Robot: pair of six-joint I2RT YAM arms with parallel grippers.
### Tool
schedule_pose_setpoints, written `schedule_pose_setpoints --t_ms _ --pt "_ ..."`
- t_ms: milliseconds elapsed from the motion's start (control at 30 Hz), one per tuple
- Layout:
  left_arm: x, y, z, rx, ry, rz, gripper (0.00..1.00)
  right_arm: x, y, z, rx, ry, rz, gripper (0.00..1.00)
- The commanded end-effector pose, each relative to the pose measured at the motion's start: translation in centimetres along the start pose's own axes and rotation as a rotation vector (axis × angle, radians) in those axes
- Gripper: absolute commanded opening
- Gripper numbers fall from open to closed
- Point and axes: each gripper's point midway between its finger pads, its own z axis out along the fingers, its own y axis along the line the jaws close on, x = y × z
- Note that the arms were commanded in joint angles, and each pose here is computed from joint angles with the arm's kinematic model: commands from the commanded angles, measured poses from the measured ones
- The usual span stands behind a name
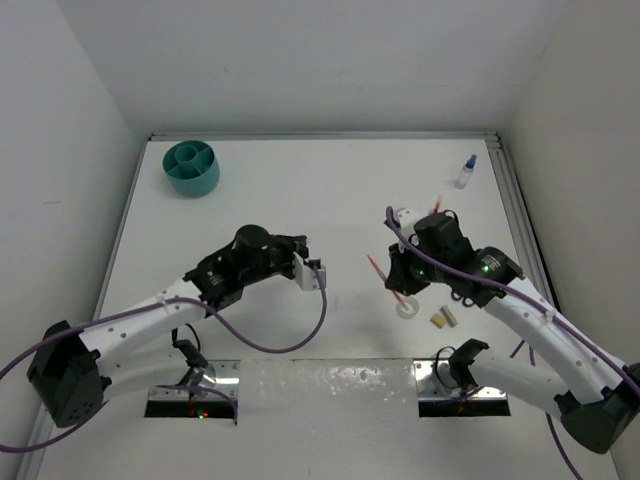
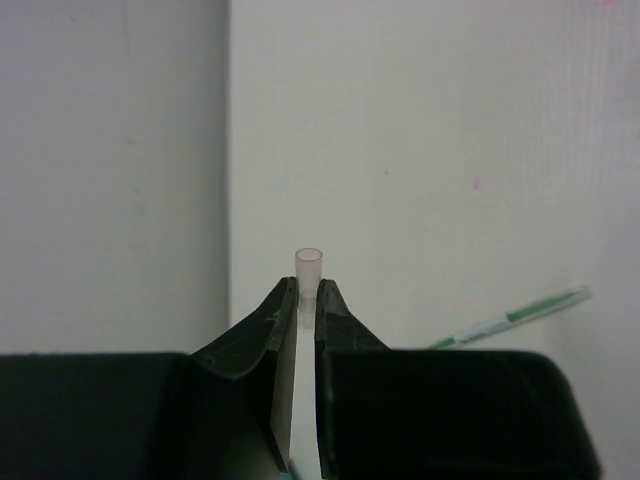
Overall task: Sort the stationery into containers
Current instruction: Pick up the pen cap from the center of the board, then close the pen cap on the pen.
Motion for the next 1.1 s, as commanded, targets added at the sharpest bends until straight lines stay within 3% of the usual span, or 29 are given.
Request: schedule_pose_setpoints --t_ms 0,267,667,1067 --pt "-2.0 4.9 -1.1 -0.246 -0.069 0.211 0.00 -2.5 3.2 -0.9 -0.122 -0.029 -0.056 0.00" --pt "-2.0 4.4 -2.2 -0.331 -0.070 0.351 0.00 -6.9 8.3 -0.8 -0.246 -0.160 -0.110 0.00" --pt "-4.8 2.9 -4.6 -0.400 -0.168 0.568 0.00 -7.8 10.0 0.3 -0.248 -0.170 -0.176 0.00" --pt "-5.2 2.2 -4.4 -0.371 -0.192 0.587 0.00 -8.7 11.4 0.5 -0.276 -0.187 -0.198 0.00"
